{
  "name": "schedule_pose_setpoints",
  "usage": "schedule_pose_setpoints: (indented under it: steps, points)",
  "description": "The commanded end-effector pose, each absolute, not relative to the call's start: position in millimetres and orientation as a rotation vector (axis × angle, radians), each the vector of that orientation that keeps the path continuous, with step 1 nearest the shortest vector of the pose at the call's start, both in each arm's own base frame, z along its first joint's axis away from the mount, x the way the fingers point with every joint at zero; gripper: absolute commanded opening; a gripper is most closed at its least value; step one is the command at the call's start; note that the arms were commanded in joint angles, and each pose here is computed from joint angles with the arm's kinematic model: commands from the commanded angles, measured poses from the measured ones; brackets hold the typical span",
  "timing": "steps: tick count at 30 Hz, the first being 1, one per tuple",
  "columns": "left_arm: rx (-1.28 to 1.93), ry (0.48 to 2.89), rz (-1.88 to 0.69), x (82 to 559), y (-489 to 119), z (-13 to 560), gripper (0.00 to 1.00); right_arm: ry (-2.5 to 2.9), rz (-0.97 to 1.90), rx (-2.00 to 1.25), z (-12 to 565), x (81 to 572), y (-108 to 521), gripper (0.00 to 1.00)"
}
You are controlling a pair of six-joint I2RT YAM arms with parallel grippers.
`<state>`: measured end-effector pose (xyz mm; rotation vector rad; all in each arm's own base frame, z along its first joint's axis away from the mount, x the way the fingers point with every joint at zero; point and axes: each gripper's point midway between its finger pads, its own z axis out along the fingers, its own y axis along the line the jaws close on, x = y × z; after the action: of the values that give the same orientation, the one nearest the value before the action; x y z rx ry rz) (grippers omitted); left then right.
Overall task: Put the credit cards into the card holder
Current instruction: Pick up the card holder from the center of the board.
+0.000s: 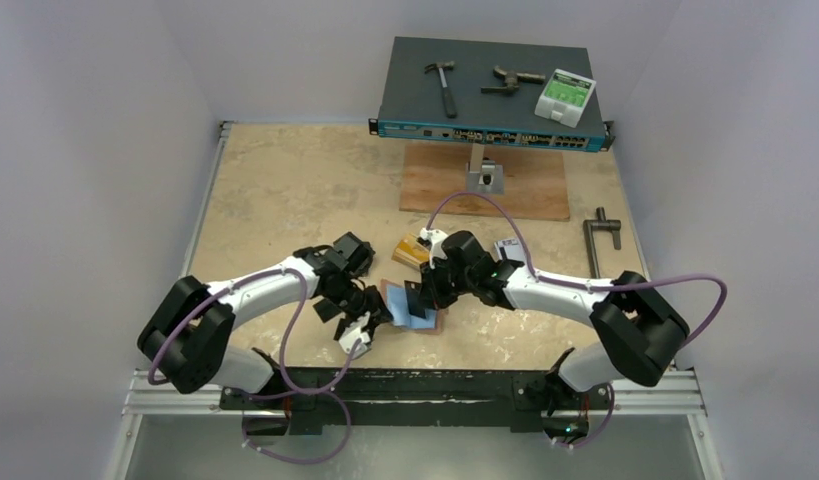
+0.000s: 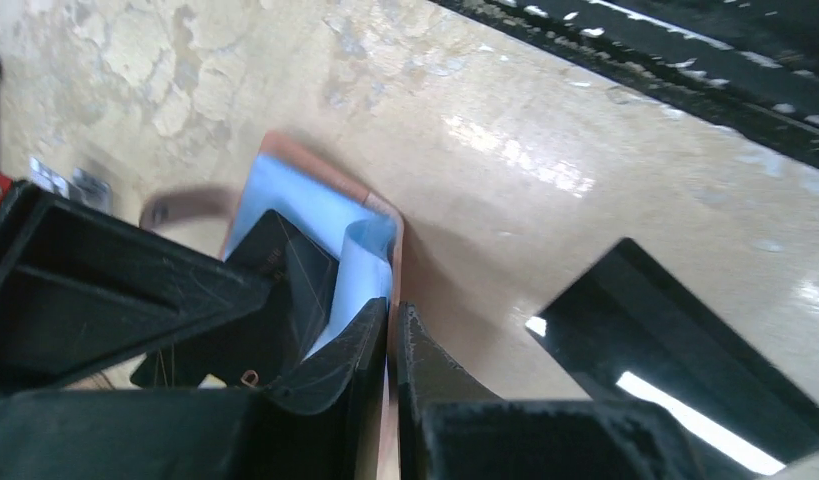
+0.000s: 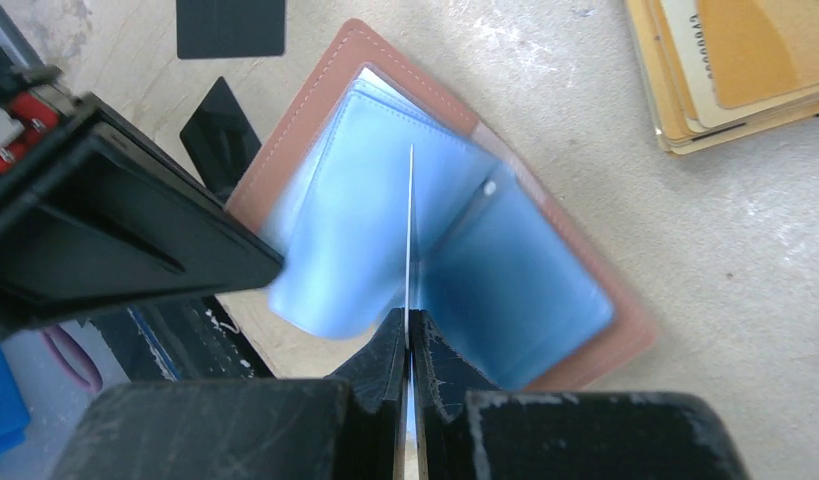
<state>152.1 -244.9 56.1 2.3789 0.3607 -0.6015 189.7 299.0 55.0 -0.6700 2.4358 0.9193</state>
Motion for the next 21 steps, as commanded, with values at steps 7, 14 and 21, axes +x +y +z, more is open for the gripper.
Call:
schedule_pose_setpoints:
  steps: [7, 14, 21]
  points:
    - [2.301, 0.252, -0.501, 162.2, -300.8, 55.0, 0.08, 2.394, 0.842, -0.644, 76.6, 199.5, 291.6, 0.0]
    - [2.356, 0.409, -0.546, 154.0, -290.3, 49.8, 0.55, 2.41, 0.831, -0.631, 68.4, 198.8, 289.8, 0.0]
    - [2.334, 0.559, -0.555, 145.7, -272.5, 74.2, 0.57, 2.455, 0.777, -0.631, 51.7, 201.3, 286.9, 0.0]
